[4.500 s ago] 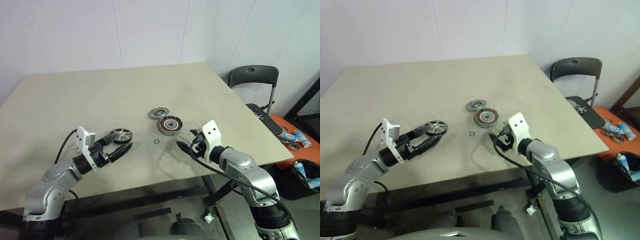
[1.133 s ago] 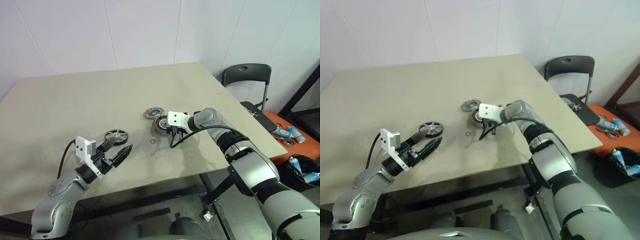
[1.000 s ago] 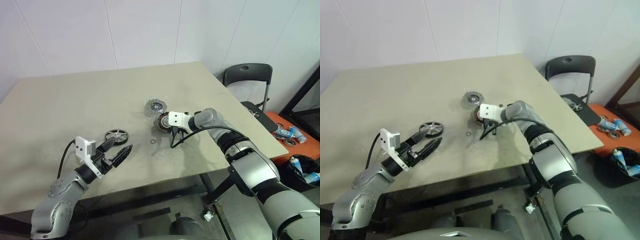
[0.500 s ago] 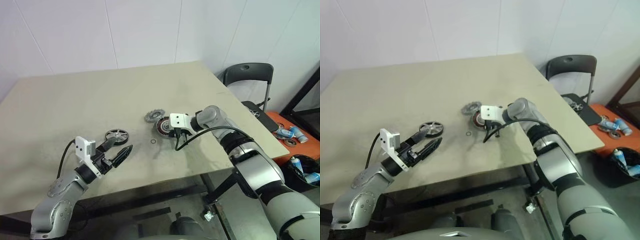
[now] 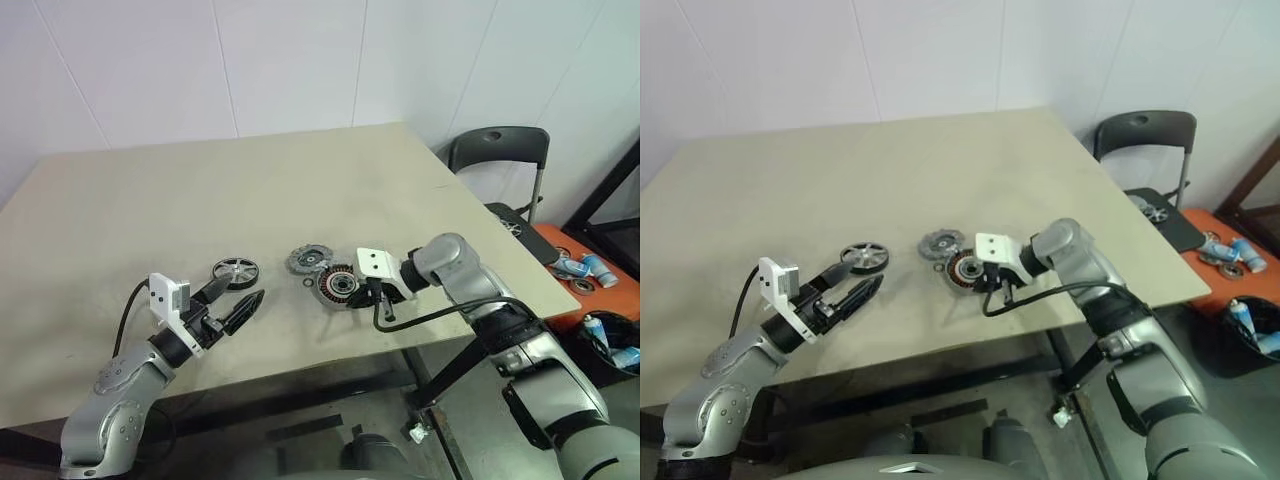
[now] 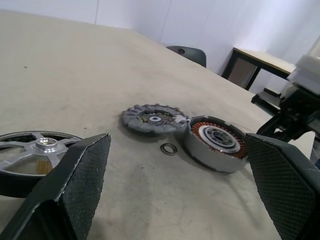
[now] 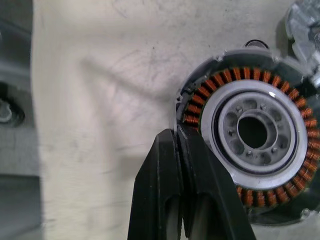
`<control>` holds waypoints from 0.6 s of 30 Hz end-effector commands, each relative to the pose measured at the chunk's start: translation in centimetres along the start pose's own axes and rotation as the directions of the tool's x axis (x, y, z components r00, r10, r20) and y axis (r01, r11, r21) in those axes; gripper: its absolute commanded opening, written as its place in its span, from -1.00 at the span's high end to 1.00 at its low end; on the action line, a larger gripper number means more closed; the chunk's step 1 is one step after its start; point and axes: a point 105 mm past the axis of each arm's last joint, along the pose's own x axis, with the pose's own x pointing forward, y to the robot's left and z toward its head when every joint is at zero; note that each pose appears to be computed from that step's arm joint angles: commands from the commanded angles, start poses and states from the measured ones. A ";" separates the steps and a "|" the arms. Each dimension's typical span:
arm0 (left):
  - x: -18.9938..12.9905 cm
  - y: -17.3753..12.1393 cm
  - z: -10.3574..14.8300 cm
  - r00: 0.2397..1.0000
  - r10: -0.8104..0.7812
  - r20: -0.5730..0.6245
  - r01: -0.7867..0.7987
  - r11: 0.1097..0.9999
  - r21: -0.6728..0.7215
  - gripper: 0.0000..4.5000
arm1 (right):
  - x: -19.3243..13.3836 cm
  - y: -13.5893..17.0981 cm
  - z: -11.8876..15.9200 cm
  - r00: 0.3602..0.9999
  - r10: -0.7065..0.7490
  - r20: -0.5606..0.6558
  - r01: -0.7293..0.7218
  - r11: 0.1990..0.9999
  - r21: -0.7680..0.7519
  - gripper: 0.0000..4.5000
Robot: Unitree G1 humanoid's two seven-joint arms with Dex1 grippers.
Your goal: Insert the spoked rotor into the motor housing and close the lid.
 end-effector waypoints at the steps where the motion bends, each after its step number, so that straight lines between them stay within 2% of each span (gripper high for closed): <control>1: 0.2 -0.7 1.1 0.999 -0.026 0.032 0.025 0.999 0.026 -1.00 | -1.8 -0.1 1.9 0.996 -0.059 0.067 0.061 0.998 -0.022 1.00; 11: 0.5 -0.9 1.1 0.999 -0.051 0.016 0.051 0.998 0.027 -1.00 | -1.6 1.4 2.1 0.993 -0.062 0.103 0.052 0.994 0.098 1.00; 15: 0.7 -1.0 1.2 0.998 -0.060 0.012 0.059 0.998 0.027 -1.00 | -1.5 1.4 1.5 0.994 -0.057 0.090 0.041 0.985 0.169 1.00; 18: 0.8 -1.1 1.2 0.998 -0.060 0.012 0.060 0.998 0.026 -1.00 | -1.0 0.5 0.8 0.993 -0.113 0.036 0.107 0.984 0.144 1.00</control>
